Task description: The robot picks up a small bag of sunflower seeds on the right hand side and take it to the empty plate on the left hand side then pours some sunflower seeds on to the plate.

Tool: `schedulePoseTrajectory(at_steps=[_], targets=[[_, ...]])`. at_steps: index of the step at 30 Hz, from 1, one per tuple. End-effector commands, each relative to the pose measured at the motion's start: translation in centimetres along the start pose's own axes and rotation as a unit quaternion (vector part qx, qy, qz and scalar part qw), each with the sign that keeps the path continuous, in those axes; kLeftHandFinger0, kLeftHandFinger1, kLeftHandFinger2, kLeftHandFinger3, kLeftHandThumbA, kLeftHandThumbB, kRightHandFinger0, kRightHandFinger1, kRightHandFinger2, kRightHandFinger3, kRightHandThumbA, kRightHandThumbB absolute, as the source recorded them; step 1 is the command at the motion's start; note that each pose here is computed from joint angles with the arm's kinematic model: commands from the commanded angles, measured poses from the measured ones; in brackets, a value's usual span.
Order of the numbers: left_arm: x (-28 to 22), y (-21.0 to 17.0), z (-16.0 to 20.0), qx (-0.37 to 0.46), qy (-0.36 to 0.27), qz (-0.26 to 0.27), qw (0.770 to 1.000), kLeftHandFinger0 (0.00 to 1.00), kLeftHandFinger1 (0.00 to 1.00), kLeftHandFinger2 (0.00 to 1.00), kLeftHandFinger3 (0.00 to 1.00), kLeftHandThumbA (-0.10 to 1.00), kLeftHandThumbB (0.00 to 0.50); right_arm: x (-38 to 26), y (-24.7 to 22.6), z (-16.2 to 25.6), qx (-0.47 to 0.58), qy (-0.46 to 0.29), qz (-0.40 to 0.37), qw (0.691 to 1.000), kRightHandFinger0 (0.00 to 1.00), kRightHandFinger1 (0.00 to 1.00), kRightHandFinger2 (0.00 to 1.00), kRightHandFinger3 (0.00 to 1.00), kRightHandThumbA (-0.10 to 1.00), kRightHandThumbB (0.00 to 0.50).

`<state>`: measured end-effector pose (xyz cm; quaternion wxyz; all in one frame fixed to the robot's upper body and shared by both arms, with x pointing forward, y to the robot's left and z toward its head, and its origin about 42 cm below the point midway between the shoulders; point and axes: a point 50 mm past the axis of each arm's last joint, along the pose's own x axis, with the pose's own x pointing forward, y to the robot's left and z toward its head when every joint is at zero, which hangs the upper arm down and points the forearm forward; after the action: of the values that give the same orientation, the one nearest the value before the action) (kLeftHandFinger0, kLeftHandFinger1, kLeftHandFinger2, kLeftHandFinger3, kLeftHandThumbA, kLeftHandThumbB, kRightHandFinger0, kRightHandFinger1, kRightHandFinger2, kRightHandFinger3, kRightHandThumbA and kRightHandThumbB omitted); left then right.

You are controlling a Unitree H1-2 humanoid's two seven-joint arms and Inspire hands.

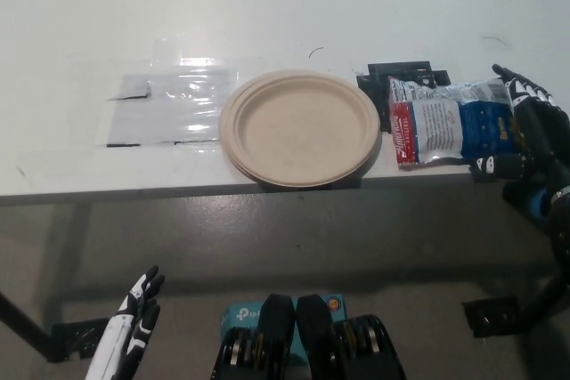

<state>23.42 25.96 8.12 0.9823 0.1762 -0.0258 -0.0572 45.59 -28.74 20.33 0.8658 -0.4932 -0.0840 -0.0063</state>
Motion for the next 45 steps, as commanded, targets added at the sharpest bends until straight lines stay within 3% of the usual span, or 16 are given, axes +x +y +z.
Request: schedulePoseTrajectory(at_steps=[1,17,31,40,42,45], targets=[[-0.1,0.5,0.6,0.006,-0.011,-0.008,1.000,1.00,1.00,1.00,1.00,1.00,0.174,1.4,-2.5,1.2,-0.006,-0.024,-0.031,0.999,1.00,1.00,1.00,1.00,1.00,0.402],[-0.2,0.4,0.5,0.011,-0.011,-0.011,1.000,1.00,1.00,1.00,1.00,1.00,0.157,2.6,-1.8,1.6,-0.002,-0.021,-0.020,1.000,1.00,1.00,1.00,1.00,1.00,0.378],[-0.2,0.5,0.6,0.011,-0.012,-0.010,1.000,1.00,1.00,1.00,1.00,1.00,0.169,3.3,-1.5,1.6,0.001,-0.016,-0.018,1.000,1.00,1.00,1.00,1.00,1.00,0.391],[-0.2,0.5,0.6,0.015,-0.012,-0.010,1.000,1.00,1.00,1.00,1.00,1.00,0.142,3.5,-1.3,1.7,-0.016,-0.015,-0.006,1.000,1.00,1.00,1.00,1.00,1.00,0.394],[-0.2,0.4,0.6,0.011,-0.013,-0.009,1.000,1.00,1.00,1.00,1.00,1.00,0.166,3.6,-1.1,1.7,-0.026,-0.014,-0.002,1.000,1.00,1.00,1.00,1.00,1.00,0.396],[-0.2,0.5,0.6,0.014,-0.014,-0.009,1.000,1.00,1.00,1.00,1.00,1.00,0.141,3.8,-1.0,2.0,-0.032,-0.018,0.001,0.999,1.00,1.00,1.00,1.00,1.00,0.407]])
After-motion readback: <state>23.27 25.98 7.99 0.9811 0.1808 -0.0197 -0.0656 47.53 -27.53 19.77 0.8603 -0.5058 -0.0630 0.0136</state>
